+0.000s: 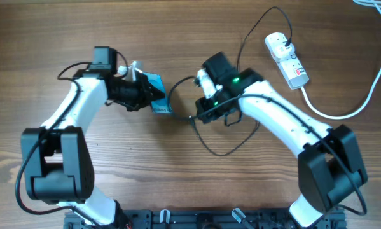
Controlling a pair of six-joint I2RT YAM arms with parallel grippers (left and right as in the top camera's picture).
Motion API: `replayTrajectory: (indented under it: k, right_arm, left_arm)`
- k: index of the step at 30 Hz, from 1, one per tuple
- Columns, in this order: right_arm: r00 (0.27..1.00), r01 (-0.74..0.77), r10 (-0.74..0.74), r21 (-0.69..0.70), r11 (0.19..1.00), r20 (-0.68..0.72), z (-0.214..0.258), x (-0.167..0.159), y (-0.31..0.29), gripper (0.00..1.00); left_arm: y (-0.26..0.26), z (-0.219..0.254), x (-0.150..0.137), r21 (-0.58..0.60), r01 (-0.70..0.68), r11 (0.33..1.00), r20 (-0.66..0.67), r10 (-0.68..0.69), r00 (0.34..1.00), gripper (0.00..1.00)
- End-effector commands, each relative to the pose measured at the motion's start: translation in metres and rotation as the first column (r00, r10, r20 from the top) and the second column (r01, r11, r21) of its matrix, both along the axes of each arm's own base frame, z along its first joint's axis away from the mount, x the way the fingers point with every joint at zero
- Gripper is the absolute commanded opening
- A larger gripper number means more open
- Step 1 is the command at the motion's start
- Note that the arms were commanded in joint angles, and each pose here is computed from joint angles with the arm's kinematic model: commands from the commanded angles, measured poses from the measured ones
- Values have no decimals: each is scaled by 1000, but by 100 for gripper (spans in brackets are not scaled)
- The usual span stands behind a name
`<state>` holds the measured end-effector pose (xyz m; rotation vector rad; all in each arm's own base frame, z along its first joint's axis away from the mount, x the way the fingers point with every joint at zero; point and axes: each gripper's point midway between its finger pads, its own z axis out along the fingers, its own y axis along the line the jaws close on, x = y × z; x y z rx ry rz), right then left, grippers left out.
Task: Plug charger to phone and switch on socket
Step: 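Lower the right gripper onto the black USB-C plug and grasp it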
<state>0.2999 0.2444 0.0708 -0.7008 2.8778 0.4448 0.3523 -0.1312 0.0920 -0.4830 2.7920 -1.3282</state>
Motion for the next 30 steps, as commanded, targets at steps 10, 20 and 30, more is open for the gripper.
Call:
replayTrajectory:
  k: [10,20,30]
  right_arm:
    - [977,-146,169,-163,976,133,-37,-18,10,31]
    - [982,-175,185,-170,970,47,-83,-37,3,28]
    - [980,-191,195,-134,972,22,-84,-43,8,23]
  left_arm:
    - [25,47,8,-237,15,971,151,22,988,4]
    - [26,44,8,-220,10,975,149,24,989,4]
    - [26,43,8,-217,8,976,148,24,989,4]
